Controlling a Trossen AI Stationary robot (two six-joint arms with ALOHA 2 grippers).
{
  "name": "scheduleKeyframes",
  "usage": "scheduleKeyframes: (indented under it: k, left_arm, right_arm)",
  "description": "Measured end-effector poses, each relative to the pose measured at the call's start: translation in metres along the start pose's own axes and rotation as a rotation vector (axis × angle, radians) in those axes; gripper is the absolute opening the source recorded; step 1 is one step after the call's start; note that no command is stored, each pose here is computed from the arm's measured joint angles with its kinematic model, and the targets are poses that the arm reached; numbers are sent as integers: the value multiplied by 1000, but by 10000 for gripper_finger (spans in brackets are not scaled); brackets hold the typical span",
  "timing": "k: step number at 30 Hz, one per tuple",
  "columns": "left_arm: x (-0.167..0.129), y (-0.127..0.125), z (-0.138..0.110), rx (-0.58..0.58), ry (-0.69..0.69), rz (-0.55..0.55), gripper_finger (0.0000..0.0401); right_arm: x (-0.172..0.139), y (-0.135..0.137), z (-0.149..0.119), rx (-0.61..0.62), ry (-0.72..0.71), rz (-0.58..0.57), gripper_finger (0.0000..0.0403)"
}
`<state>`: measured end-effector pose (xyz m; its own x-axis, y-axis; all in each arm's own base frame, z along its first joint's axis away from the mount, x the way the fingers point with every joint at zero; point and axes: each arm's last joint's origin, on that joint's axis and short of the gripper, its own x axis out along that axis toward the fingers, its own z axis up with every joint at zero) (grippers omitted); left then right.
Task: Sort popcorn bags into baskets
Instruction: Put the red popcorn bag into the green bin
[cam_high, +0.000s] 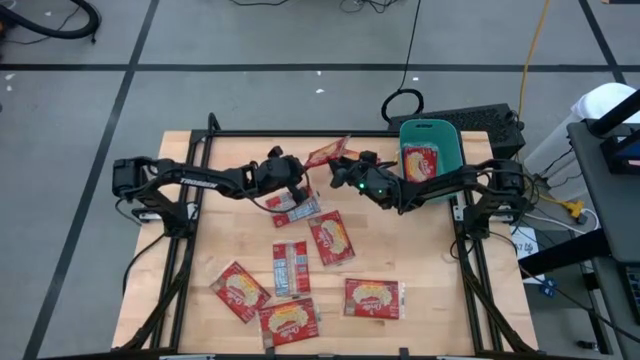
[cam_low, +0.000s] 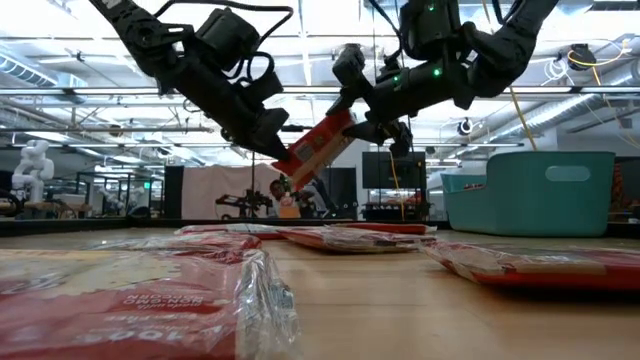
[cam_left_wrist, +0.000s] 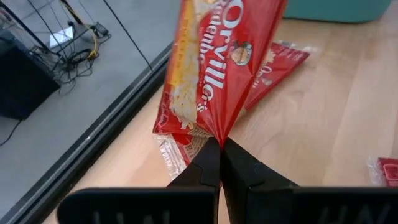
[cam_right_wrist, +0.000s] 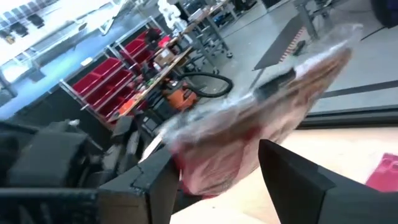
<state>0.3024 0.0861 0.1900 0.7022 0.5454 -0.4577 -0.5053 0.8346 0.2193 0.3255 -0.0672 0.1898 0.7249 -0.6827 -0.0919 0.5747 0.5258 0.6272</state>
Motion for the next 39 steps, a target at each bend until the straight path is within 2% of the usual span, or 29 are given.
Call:
scheduleKeyframes:
  k: [6, 15, 19, 24, 29, 31, 34, 39]
  left_arm:
    - [5, -3, 1, -4, -37, -1, 3]
    - [1, -16, 6, 89, -95, -30, 3]
    - [1, -16, 6, 109, -103, -28, 9]
    - [0, -16, 7, 110, -105, -32, 24]
    - [-3, -24, 3, 187, -76, -66, 31]
    - [-4, -28, 0, 222, -51, -80, 48]
    - [-8, -33, -4, 252, -5, -101, 89]
    - [-22, -27, -4, 200, 71, -104, 154]
  right_arm:
    - [3, -5, 3, -23, -1, -23, 210]
    - [7, -10, 7, -77, -15, -42, 197]
    - [9, -13, 10, -82, -20, -54, 160]
    - [11, -16, 11, -119, -22, -69, 96]
    - [11, -17, 11, -183, -17, -74, 26]
    - [12, -19, 12, -217, -12, -82, 11]
    - [14, -21, 16, -224, 6, -53, 16]
    - [17, -25, 25, -216, 137, 90, 23]
